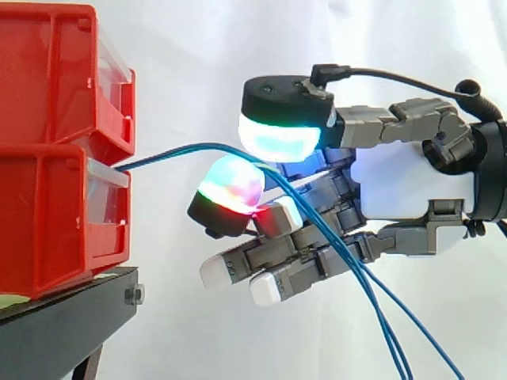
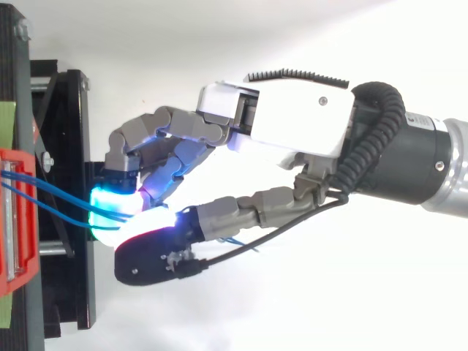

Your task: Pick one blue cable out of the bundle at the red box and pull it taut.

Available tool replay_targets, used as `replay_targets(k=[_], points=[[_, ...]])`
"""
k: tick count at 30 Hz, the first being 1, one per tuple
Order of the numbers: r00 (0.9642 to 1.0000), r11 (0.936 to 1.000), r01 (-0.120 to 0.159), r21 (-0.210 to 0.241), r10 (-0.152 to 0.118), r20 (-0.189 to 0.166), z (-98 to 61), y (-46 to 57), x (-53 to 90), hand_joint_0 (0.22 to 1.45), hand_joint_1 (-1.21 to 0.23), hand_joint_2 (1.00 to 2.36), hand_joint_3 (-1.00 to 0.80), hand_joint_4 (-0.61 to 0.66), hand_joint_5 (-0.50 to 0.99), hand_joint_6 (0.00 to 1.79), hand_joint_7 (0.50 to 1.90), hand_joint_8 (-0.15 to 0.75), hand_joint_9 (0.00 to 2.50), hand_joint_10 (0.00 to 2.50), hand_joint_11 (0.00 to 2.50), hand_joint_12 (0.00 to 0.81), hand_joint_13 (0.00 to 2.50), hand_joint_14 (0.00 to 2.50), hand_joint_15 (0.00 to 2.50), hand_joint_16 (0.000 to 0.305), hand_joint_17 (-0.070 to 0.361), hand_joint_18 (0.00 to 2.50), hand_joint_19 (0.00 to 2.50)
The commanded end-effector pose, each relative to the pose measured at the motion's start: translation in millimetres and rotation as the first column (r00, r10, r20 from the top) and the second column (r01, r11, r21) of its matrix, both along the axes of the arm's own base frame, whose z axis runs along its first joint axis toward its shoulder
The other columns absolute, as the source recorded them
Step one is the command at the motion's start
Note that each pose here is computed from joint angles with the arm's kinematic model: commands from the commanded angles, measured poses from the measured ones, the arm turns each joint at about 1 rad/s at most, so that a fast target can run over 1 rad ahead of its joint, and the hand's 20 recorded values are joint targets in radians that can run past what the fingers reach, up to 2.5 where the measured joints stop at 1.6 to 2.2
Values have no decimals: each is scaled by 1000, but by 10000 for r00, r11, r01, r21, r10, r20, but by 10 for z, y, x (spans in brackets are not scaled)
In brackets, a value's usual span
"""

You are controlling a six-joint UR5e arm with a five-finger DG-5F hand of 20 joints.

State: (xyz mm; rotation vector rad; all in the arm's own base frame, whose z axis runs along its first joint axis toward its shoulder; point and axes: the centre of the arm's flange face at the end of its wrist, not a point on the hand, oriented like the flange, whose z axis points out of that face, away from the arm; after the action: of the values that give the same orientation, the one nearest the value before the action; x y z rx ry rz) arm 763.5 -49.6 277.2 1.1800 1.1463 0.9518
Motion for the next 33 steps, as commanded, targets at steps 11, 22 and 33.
replay_targets(k=[11,22,33], points=[[10000,10000,-15,1,15,5,2,12,2,599,-810,1025,-56,170,-152,882,1302,378,820,16,1119,438,527,7,257,60,135,635,383],[10000,10000,-15,-1,15,-10,6,12,2,658,-968,1023,-157,190,-180,899,1298,360,744,17,1105,431,483,7,241,59,134,607,321],[10000,10000,-31,-1,31,-10,6,13,2,481,-826,1000,-500,239,-189,875,1163,402,743,15,1098,466,470,7,257,67,150,604,378]])
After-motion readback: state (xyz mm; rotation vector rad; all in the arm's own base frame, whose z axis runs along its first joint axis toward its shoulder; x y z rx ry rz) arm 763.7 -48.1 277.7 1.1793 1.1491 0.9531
